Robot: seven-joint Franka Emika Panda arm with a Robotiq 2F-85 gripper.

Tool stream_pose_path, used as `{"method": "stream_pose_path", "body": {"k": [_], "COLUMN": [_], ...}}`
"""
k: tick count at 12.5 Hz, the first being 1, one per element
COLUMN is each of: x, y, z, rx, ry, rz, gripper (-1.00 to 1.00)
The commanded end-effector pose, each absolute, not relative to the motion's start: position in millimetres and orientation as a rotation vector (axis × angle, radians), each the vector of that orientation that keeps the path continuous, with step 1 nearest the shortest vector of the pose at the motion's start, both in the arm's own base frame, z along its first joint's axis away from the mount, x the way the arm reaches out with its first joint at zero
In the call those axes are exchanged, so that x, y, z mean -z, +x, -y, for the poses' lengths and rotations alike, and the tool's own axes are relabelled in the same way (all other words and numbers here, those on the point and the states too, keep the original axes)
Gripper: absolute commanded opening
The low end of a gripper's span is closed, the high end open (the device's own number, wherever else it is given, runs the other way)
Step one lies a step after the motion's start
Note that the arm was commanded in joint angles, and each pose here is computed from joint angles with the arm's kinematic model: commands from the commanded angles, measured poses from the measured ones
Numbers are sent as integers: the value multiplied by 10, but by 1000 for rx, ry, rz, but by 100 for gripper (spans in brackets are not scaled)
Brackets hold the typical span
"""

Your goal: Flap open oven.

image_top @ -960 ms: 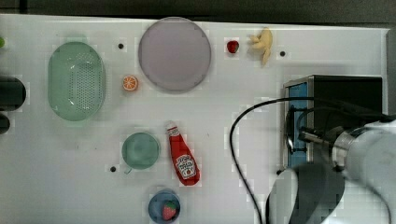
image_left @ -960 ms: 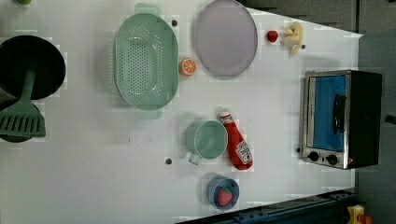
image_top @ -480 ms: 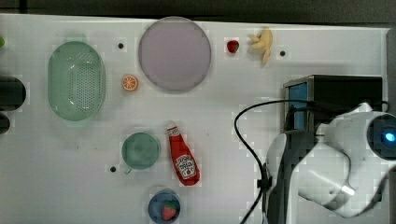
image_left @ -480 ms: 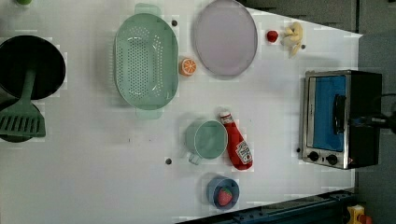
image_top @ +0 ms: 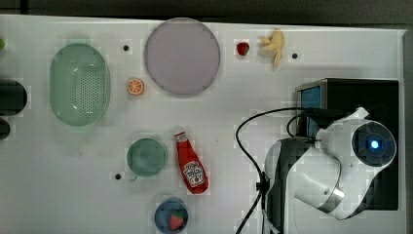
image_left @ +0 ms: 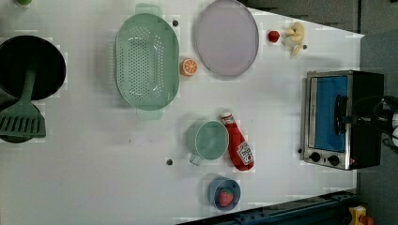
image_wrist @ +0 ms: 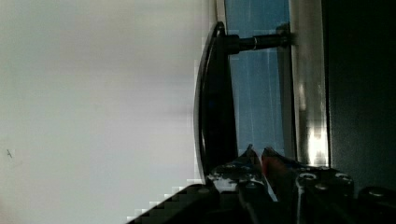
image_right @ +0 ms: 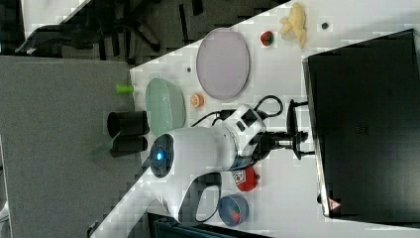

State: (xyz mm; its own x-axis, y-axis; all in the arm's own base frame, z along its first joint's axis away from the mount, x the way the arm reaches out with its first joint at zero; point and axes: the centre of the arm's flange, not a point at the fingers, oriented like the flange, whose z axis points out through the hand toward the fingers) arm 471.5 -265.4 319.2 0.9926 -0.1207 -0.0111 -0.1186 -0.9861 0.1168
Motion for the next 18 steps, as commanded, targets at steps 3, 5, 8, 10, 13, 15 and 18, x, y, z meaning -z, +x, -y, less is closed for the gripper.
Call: {"method": "stream_pose_path", "body": {"k": [3, 5, 8, 10, 13, 15, 18], "x": [-3121, -3093, -2997, -2905, -2757, -2634, -2375], "y": [4749, 4794, 4873, 4912, 4939, 4959, 4979], "z": [2590, 2462, 2132, 1851, 1503, 1306, 1011], "rx": [2, 14, 62, 87, 103, 108, 110], "ry": [3018, 3011, 2957, 2905, 2813, 2744, 2660], "rz": [102, 66, 28, 50, 48, 17, 15], "gripper": [-65, -65, -65, -65, -65, -65, -65]}}
